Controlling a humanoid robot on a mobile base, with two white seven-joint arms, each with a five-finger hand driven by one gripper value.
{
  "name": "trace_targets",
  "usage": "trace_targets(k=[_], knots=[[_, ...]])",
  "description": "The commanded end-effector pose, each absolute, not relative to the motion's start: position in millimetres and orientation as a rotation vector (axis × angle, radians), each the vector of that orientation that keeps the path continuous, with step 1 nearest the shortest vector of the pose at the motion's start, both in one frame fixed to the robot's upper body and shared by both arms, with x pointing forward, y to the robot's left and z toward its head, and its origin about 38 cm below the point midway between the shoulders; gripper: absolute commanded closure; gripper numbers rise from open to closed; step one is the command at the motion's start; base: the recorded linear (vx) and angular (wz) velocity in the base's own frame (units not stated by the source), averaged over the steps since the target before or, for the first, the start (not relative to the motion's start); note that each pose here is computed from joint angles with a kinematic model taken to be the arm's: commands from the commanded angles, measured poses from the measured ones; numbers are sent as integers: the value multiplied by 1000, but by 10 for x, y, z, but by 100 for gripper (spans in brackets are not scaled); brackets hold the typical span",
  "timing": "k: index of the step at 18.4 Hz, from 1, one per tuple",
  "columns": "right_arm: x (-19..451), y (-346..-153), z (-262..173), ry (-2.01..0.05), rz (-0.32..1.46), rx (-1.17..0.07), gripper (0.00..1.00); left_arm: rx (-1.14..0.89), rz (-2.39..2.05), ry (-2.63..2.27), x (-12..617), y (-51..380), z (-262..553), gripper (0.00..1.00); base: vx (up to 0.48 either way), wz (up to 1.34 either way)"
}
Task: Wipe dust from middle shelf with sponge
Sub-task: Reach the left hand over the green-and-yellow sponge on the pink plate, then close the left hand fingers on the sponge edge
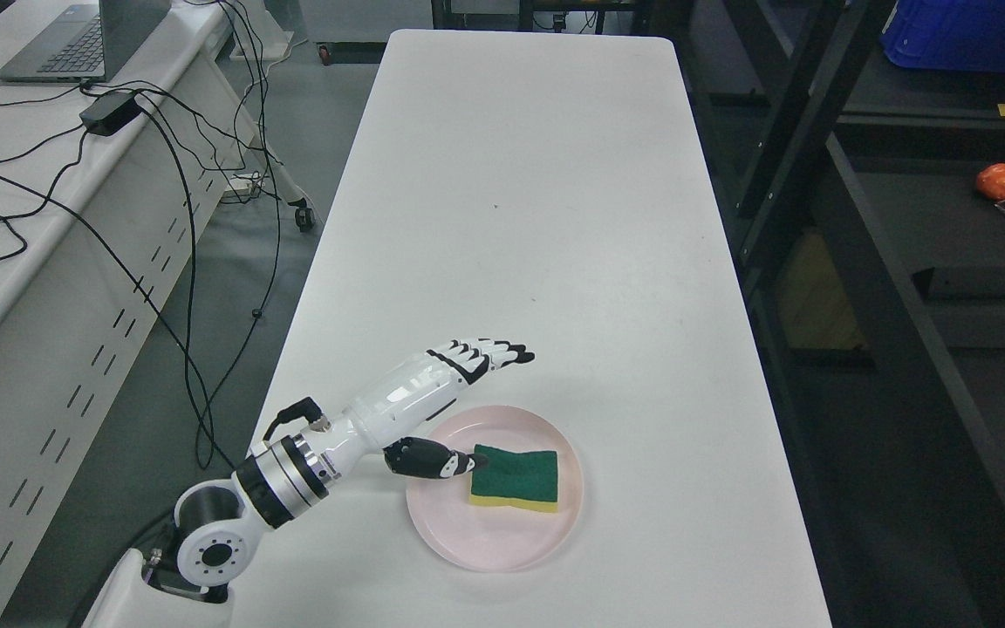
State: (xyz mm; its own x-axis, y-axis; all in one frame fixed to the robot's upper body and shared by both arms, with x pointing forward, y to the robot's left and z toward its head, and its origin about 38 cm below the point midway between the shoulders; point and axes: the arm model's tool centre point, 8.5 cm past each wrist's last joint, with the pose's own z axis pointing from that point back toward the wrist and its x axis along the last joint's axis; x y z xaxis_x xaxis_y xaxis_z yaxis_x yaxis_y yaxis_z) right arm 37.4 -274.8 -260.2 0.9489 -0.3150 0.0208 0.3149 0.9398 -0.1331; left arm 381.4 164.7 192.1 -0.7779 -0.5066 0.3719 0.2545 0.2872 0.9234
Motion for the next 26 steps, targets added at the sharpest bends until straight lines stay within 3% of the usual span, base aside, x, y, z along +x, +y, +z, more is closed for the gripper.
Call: trace_targets(k=[1, 17, 21, 26], knots=[[434, -2873, -2589, -19, -323, -153, 0, 415, -2073, -1678, 3819, 1599, 1733, 8, 0, 0], [434, -2873, -2589, -19, -323, -153, 0, 397, -2398, -1513, 3836, 1286, 1582, 10, 0, 0], [434, -2873, -2589, -19, -323, -153, 0, 400, -2377, -1497, 3890, 1343, 1563, 24, 0, 0], [434, -2873, -2589, -19, -323, -153, 0, 445, -2261, -1573, 4024, 1405, 1752, 56, 0, 0]])
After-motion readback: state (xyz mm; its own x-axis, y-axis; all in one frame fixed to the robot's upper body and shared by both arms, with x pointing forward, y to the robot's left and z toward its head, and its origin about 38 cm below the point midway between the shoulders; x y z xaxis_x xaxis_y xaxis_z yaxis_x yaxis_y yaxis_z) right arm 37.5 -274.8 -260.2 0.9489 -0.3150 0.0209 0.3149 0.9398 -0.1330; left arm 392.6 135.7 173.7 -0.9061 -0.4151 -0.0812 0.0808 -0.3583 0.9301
